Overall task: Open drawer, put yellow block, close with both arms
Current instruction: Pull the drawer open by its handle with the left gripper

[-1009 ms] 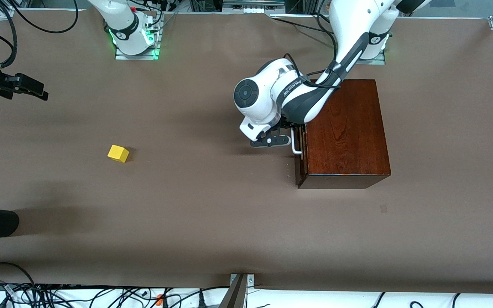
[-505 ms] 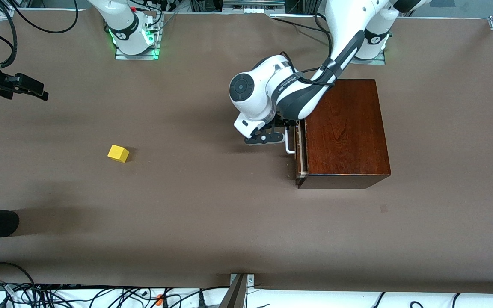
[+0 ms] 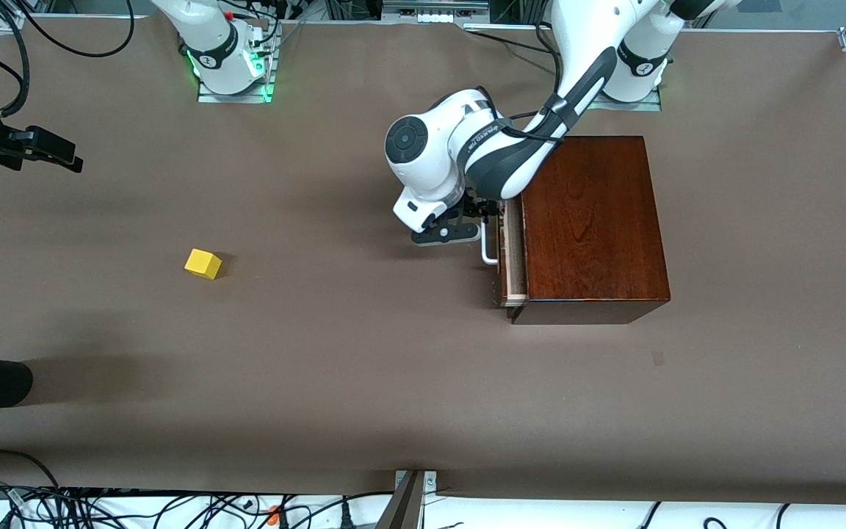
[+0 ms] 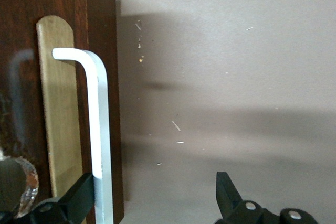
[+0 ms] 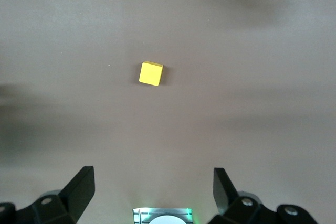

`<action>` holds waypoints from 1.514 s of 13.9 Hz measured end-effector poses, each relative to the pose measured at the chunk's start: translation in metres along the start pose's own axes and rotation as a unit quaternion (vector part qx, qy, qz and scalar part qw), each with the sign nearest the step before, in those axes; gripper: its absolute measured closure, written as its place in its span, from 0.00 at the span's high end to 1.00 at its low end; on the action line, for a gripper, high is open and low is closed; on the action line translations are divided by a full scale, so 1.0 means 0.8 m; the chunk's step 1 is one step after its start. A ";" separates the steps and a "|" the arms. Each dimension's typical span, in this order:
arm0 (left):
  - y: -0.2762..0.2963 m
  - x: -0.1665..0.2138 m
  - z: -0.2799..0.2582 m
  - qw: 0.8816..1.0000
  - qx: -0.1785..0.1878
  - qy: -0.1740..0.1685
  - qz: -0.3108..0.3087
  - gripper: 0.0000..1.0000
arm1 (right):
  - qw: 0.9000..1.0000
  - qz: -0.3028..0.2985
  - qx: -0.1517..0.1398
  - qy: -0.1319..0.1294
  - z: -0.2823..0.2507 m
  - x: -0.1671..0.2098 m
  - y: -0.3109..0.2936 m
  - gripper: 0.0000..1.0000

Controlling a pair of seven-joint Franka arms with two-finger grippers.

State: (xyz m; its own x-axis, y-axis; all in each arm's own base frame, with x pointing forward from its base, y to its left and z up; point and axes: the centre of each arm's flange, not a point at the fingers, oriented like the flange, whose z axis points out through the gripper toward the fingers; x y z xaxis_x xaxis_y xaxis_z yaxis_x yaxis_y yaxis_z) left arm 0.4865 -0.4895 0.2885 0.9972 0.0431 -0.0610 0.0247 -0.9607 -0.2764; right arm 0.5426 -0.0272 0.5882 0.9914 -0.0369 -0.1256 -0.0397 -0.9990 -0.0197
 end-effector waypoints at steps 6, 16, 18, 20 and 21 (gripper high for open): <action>0.023 -0.001 -0.005 1.000 -0.005 0.004 -0.010 1.00 | 1.000 0.000 0.000 0.000 0.000 0.000 0.000 1.00; 0.062 -0.009 -0.018 0.999 -0.035 0.019 -0.017 1.00 | 1.000 0.001 0.000 0.017 -0.002 0.006 0.000 1.00; 0.067 -0.011 -0.019 0.999 -0.042 0.023 -0.019 1.00 | 1.000 0.002 0.000 0.015 0.003 0.011 0.001 1.00; 0.069 -0.010 -0.020 0.998 -0.046 0.025 -0.023 1.00 | 1.000 0.002 0.000 0.011 0.010 0.015 0.001 1.00; 0.072 -0.012 -0.020 0.998 -0.051 0.027 -0.024 1.00 | 1.000 0.002 0.000 0.010 0.011 0.016 0.001 1.00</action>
State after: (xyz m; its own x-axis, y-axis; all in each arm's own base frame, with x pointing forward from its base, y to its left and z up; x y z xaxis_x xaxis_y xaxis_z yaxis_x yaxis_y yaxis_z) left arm 0.4798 -0.5497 0.2888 0.9970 0.0777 0.0035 0.0771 -0.9810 -0.1781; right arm 0.5540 -0.0284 0.5779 0.9934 -0.0421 -0.1068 -0.0445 -0.9988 -0.0201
